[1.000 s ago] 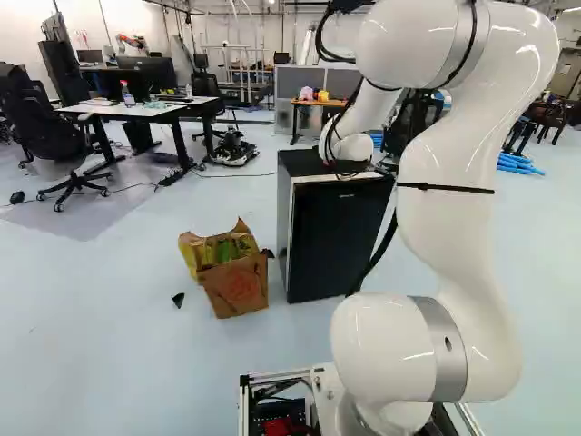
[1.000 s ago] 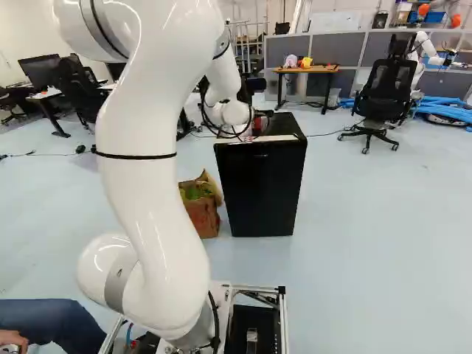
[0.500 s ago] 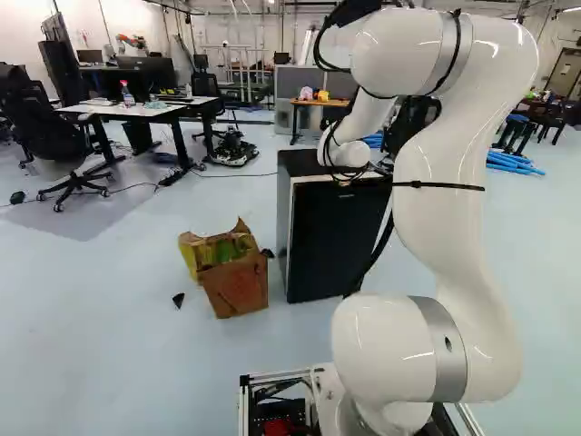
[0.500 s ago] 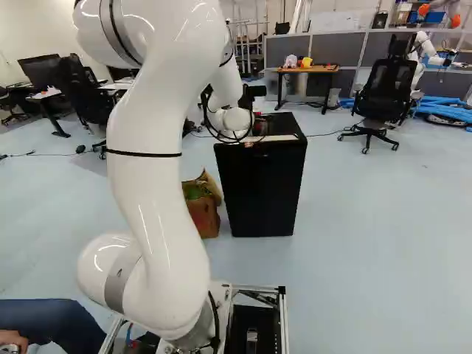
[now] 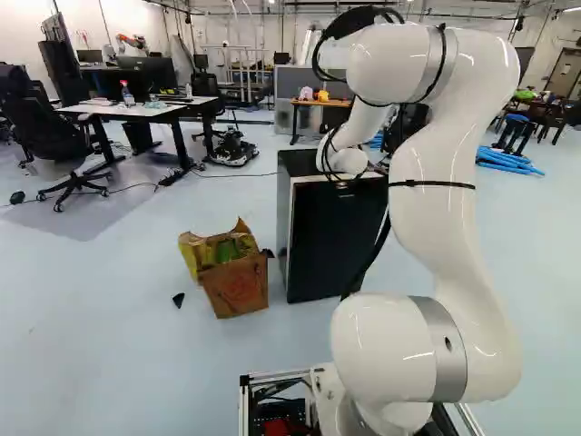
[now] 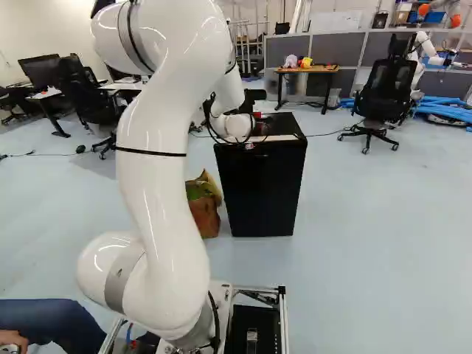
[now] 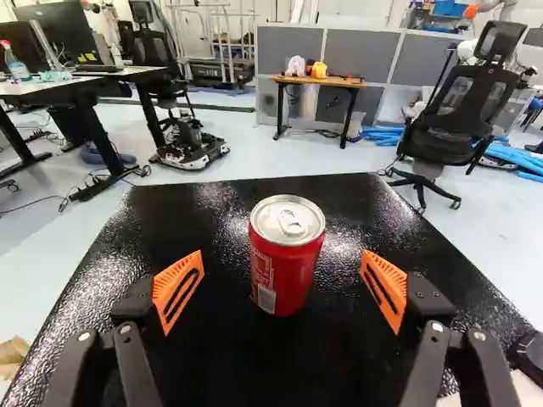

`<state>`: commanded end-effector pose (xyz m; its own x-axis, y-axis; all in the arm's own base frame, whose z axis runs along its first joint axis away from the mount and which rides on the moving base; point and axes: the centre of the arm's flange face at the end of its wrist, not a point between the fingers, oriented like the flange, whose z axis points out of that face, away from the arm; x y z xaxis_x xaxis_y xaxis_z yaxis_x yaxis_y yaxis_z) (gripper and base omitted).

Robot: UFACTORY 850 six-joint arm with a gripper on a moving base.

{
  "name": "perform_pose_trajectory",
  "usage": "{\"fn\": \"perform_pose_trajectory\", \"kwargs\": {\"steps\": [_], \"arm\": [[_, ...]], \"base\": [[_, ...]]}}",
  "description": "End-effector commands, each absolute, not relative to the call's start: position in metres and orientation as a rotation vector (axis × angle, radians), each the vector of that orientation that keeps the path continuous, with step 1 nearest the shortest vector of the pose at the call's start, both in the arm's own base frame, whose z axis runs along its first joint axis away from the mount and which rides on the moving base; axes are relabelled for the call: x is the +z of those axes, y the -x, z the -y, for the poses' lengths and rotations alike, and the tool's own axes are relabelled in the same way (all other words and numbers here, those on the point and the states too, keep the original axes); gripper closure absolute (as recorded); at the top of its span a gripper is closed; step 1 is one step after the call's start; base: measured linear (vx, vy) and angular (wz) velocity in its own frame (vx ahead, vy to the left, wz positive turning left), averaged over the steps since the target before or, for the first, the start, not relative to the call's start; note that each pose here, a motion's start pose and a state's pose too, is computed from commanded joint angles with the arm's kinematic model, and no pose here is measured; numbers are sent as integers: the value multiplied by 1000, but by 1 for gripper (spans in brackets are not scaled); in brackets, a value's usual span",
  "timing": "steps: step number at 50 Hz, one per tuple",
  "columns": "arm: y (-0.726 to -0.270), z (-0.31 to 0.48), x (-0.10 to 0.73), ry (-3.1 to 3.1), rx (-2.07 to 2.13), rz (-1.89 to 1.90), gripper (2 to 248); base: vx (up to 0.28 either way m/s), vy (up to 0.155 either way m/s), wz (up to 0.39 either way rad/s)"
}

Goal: Grab a drink from the fridge

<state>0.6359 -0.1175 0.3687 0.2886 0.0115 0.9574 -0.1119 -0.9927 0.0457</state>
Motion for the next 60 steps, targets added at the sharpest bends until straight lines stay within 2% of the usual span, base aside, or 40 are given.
{"fn": "perform_pose_trajectory", "kwargs": {"steps": [36, 41, 42, 46, 47, 51, 52, 57, 58, 60], "arm": [[-639, 118, 368, -2387, 1875, 91, 3], [-639, 118, 368, -2387, 1875, 91, 9], [-639, 118, 368, -2387, 1875, 91, 46], [-639, 118, 368, -2387, 1875, 91, 46], [-639, 118, 368, -2387, 1875, 91, 84], [-639, 118, 368, -2387, 1875, 91, 84], [-639, 118, 368, -2387, 1875, 91, 122], [-639, 118, 368, -2387, 1875, 91, 122], [-639, 118, 368, -2387, 1875, 91, 151], [-639, 118, 369, -2386, 1877, 91, 151]], "base": [[0, 0, 0], [0, 0, 0], [0, 0, 0], [0, 0, 0], [0, 0, 0], [0, 0, 0], [0, 0, 0], [0, 0, 0], [0, 0, 0], [0, 0, 0]]}}
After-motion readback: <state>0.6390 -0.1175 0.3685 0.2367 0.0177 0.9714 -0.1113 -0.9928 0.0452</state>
